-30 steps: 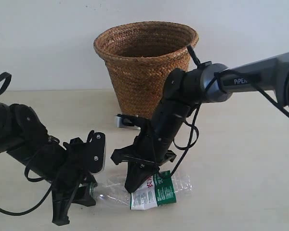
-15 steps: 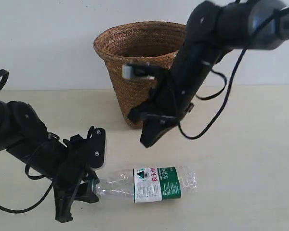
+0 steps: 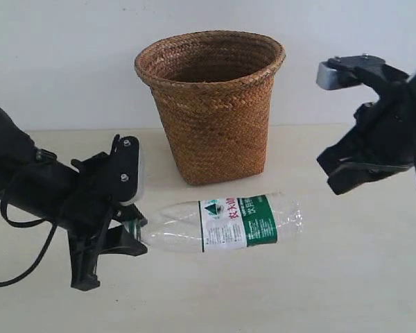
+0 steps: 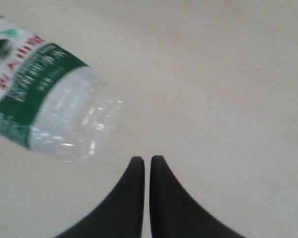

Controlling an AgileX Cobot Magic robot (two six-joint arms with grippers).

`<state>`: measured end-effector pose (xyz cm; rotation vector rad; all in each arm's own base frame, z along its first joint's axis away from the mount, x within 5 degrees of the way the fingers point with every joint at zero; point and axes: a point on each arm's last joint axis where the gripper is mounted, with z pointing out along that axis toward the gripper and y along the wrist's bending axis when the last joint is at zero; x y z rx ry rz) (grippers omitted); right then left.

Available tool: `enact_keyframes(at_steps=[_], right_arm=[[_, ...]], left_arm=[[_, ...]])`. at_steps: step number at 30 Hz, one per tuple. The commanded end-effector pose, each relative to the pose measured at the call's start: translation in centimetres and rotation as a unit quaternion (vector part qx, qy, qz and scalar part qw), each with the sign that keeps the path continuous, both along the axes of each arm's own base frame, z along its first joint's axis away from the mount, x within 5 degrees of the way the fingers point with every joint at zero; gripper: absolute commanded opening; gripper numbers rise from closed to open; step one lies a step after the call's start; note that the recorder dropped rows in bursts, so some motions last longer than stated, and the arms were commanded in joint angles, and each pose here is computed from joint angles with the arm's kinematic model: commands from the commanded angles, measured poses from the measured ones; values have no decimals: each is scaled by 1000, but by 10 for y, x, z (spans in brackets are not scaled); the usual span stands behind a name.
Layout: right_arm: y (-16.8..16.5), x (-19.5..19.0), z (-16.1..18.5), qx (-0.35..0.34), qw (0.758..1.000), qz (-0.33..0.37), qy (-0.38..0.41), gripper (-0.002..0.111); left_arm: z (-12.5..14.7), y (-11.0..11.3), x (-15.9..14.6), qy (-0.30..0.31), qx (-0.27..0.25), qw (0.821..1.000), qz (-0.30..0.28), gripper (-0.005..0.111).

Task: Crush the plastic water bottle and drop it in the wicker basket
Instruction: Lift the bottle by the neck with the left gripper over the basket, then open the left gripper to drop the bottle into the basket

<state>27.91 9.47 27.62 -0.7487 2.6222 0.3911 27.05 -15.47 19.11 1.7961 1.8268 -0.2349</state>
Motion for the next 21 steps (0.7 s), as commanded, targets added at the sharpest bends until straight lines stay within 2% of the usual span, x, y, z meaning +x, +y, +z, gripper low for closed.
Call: enact_keyframes(at_steps=[1,6,10,13,14,16,17,19,21], right_arm=[[-19,-16,-1,-49,997,-44,-38,0],[-33,-33,-5,-88,992,-79,-51,0],[-33,-38,-6,-77,991,-93,-60,0],[-32,-35,-6,-67,990,-98,-74,0],[-31,-34,-7,-57,990,-103,-82,0],[-30,-32,-8,-41,988,-112,-97,0],[-29,-31,-9,-35,987,-116,-103,0],[-29,-31,-10,-31,986,-119,-112,0],[-29,-30,-11,-29,986,-121,-115,0]], left_arm=[[21,-1,-8,-2,-24,1000,-13,5],[61,-8,-4,-6,-75,997,-14,5],[104,-11,16,-52,-118,991,28,5],[137,-8,43,-116,-162,974,104,5],[147,-7,56,-144,-181,963,139,5],[158,-9,79,-187,-199,947,171,7],[160,-12,91,-199,-204,942,177,13],[157,-21,109,-192,-210,943,172,35],[154,-30,128,-190,-216,943,167,72]])
